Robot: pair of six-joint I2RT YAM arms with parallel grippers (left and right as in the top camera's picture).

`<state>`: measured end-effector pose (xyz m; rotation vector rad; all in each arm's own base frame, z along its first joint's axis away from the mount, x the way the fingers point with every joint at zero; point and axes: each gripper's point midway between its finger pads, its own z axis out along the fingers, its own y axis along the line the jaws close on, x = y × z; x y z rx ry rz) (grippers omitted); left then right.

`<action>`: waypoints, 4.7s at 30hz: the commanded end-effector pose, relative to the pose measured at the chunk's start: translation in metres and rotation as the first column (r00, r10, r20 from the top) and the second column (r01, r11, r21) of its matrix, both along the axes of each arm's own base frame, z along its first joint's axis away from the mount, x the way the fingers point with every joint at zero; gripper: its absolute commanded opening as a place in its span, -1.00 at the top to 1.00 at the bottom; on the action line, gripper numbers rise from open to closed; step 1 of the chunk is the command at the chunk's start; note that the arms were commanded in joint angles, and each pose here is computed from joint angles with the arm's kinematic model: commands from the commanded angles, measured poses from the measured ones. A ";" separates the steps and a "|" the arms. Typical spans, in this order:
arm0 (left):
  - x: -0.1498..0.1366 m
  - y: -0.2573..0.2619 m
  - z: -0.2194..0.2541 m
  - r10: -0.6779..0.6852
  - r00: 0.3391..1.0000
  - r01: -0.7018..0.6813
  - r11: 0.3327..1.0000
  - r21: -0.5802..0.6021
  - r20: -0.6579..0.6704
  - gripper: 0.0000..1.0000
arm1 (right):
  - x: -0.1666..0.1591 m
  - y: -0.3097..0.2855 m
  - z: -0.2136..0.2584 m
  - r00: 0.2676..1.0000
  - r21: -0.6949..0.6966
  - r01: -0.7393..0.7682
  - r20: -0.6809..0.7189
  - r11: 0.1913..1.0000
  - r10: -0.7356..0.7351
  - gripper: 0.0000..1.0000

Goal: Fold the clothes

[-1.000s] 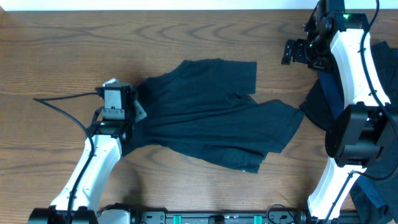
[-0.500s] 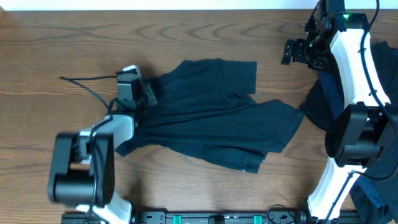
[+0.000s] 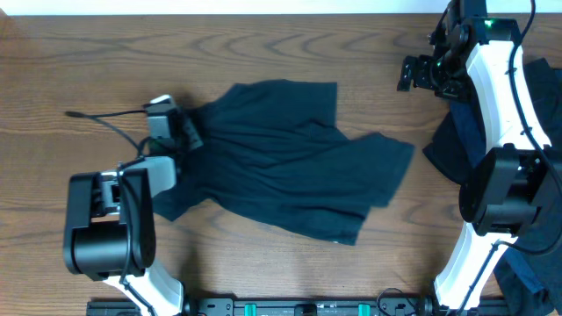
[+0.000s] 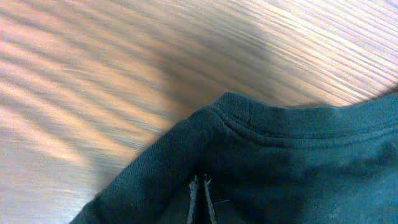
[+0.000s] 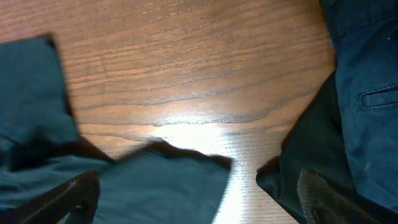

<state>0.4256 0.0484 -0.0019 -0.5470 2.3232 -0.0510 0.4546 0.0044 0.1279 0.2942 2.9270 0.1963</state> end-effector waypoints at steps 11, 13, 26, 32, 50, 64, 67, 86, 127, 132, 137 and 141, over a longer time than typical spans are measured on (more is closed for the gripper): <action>0.010 0.012 0.024 -0.025 0.993 0.031 0.998 -0.052 0.111 0.84 | 0.002 -0.001 0.010 1.000 0.003 0.003 0.027 1.000 -0.003 -0.99; 0.012 0.007 0.046 -0.046 0.987 0.056 0.996 -0.063 0.155 0.82 | 0.002 -0.001 0.010 1.000 0.004 0.003 0.027 1.000 -0.003 -0.98; -0.064 -0.016 0.111 0.043 0.999 -0.037 0.978 -0.207 0.028 0.79 | 0.026 0.008 0.019 0.992 0.059 0.014 0.126 0.998 -0.021 -0.98; -0.111 -0.023 0.074 0.004 0.977 -0.047 0.979 -0.201 -0.213 0.79 | 0.035 0.067 0.033 0.977 0.277 -0.133 0.195 0.952 0.080 0.97; -0.117 -0.043 0.071 -0.087 0.968 0.030 0.972 -0.233 -0.237 0.79 | 0.045 0.250 -0.067 0.854 0.105 -0.488 0.264 0.866 0.449 0.98; -0.117 -0.045 0.071 -0.094 0.967 0.037 0.972 -0.233 -0.238 0.78 | 0.043 0.257 -0.112 0.897 0.122 -0.424 0.191 0.898 0.398 0.97; -0.117 -0.045 0.071 -0.094 0.967 0.037 0.972 -0.233 -0.238 0.77 | 0.036 0.256 -0.125 0.916 0.134 -0.394 0.145 0.909 0.375 0.98; -0.112 -0.043 0.074 -0.088 0.973 0.039 0.974 -0.223 -0.215 0.77 | 0.067 0.256 -0.227 0.968 0.125 -0.209 0.169 0.970 0.186 0.97; -0.056 -0.052 0.092 -0.171 0.985 0.170 0.960 -0.221 0.015 0.87 | -0.021 0.074 0.043 0.995 0.047 -0.096 0.015 0.994 0.096 0.97; -0.048 -0.057 0.097 -0.191 0.980 0.199 0.953 -0.229 0.057 0.87 | -0.022 0.136 0.021 0.953 0.252 -0.302 0.074 0.920 0.293 0.98; -0.049 -0.058 0.095 -0.191 0.980 0.197 0.953 -0.231 0.047 0.87 | -0.019 0.182 -0.015 0.927 0.258 -0.375 0.089 0.890 0.365 0.98; -0.050 -0.058 0.094 -0.191 0.981 0.196 0.953 -0.233 0.044 0.87 | -0.016 0.217 -0.052 0.899 0.243 -0.436 0.083 0.866 0.430 0.98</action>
